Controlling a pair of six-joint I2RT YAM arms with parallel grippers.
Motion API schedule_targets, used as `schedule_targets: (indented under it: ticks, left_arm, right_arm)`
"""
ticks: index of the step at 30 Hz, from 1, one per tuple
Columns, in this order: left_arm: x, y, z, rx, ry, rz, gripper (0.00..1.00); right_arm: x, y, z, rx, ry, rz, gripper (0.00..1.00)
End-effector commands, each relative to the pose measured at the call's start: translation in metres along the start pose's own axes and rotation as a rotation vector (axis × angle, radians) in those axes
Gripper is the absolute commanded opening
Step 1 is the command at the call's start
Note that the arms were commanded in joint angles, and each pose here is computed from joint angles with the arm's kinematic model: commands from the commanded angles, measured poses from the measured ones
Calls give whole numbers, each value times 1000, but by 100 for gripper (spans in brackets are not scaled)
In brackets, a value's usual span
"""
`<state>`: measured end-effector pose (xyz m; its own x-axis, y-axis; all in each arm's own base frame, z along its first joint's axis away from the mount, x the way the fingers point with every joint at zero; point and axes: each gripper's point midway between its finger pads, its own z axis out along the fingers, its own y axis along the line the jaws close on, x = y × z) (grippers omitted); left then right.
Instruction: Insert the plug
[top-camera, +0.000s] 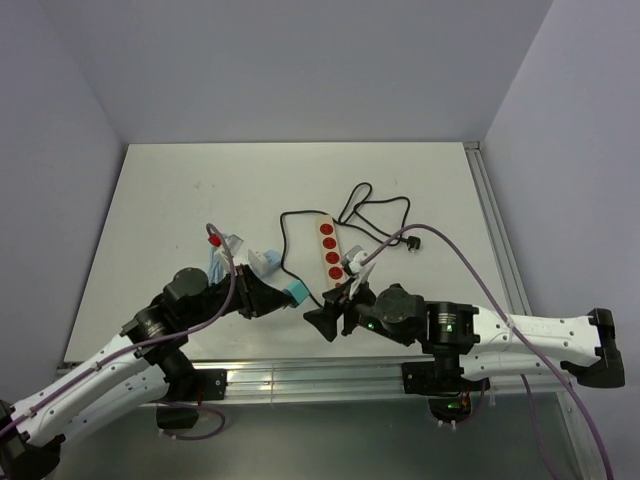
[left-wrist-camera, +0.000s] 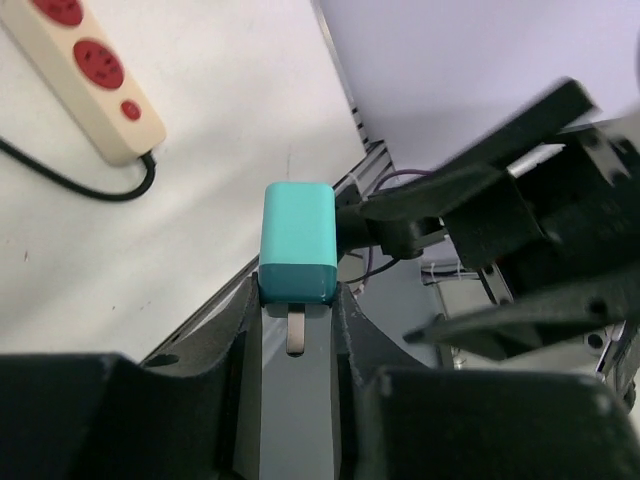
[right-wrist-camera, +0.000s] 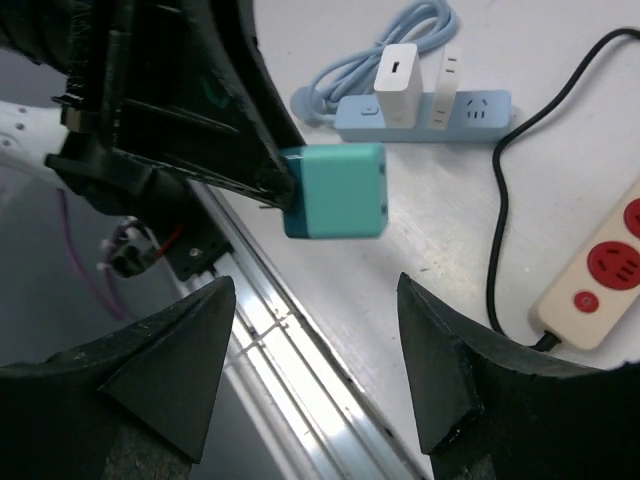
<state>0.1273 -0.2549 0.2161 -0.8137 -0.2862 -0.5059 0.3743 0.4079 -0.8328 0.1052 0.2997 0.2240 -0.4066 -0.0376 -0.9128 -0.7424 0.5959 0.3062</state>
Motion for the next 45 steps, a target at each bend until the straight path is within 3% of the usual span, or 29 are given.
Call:
schedule_targets:
  ticks: [1,6,8,11,19,29,36,40,45]
  left_arm:
    - [-12,-20,-12,86,-63,112,0]
    - [-12,-37,-23,179,-77,171,0]
    - [-8,-43,-24,221,-58,180,0]
    - [-5,-59,-25,315,-45,198,0]
    - [0,-66,-23,363,-10,204,0]
    - [5,-68,-23,387,21,212,0]
    - [4,-72,-23,397,25,225,0]
    - [4,-72,-24,395,24,225,0]
    - [3,-74,-25,403,20,229,0]
  right_arm:
    - [1,4,-10,-68,43,142,72]
    - [-16,-4,-18,-170,-11,291,71]
    - [-23,12,-23,-307,-9,305,71]
    - [-33,15,-21,-369,-19,323,71]
    - [-49,31,-18,-534,1,361,68]
    - [-55,29,-13,-595,9,384,57]
    - [-51,34,-11,-643,44,380,55]
    - [-49,33,-7,-643,55,378,42]
    - [-49,35,-8,-664,52,376,38]
